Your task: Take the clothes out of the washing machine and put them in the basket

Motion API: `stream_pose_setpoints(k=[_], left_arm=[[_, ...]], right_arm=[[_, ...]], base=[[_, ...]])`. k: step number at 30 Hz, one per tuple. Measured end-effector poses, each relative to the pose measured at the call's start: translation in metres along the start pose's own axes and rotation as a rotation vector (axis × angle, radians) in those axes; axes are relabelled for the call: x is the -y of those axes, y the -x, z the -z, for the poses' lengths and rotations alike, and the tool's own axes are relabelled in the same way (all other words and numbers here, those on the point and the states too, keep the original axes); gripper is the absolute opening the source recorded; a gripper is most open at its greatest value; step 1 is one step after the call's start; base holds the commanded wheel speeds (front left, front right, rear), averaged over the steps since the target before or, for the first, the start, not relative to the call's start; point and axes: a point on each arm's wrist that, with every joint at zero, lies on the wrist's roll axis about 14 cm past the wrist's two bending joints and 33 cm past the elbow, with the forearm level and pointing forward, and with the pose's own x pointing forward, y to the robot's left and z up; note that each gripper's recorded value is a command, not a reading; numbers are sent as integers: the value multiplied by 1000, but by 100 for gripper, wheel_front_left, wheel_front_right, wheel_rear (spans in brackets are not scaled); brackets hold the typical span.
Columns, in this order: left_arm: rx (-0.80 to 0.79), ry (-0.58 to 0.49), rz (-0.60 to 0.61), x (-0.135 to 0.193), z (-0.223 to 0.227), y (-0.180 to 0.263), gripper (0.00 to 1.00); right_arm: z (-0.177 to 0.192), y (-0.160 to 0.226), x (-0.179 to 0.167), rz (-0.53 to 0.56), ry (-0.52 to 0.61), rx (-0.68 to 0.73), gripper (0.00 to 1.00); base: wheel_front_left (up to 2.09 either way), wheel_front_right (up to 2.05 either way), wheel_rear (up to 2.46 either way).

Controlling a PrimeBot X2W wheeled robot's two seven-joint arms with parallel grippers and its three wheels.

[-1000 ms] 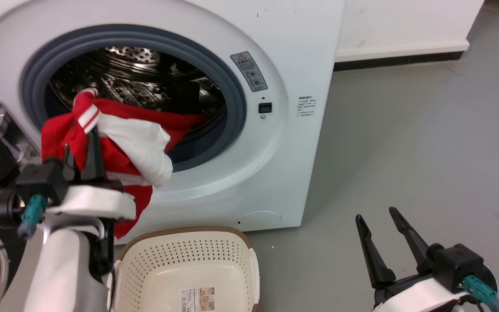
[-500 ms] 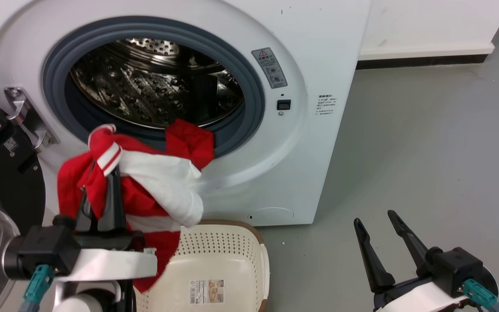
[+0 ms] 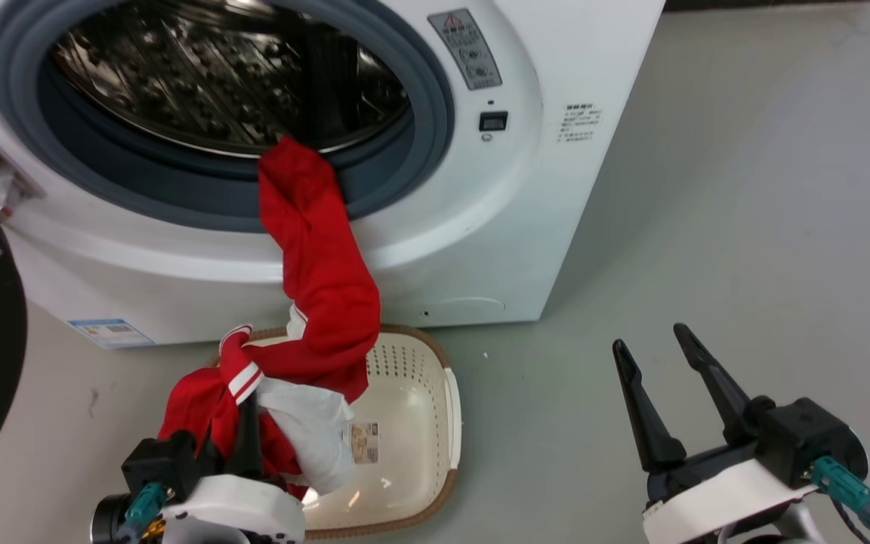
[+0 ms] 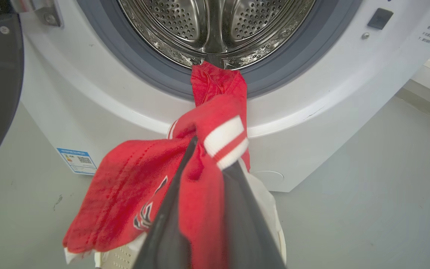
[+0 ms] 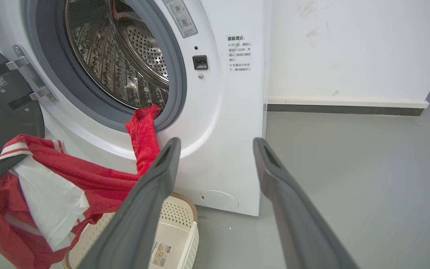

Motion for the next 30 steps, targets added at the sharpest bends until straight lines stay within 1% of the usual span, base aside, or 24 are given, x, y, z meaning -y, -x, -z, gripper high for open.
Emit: stream_pose_setpoints(k=[7,15,21,29,30], left_arm=[[-133,10,-22,-10,54,-28,0],[-356,14,-59,-26,133,-56,0],[-439,-1,-89,-42,172,-87,0],[-504,-13,-100,-50,215,-126,0],[-517,-12,-104,-51,221,-128,4]], right_arm=[[15,-19,11,17,-5,-33,100],[44,-43,25,34,-17,-85,100],[73,-56,38,56,-24,-139,100],[110,-63,55,88,-29,-205,100],[112,-64,56,92,-29,-208,100]], base=[[0,0,0],[0,0,0],[0,0,0],[0,0,0],[0,0,0]])
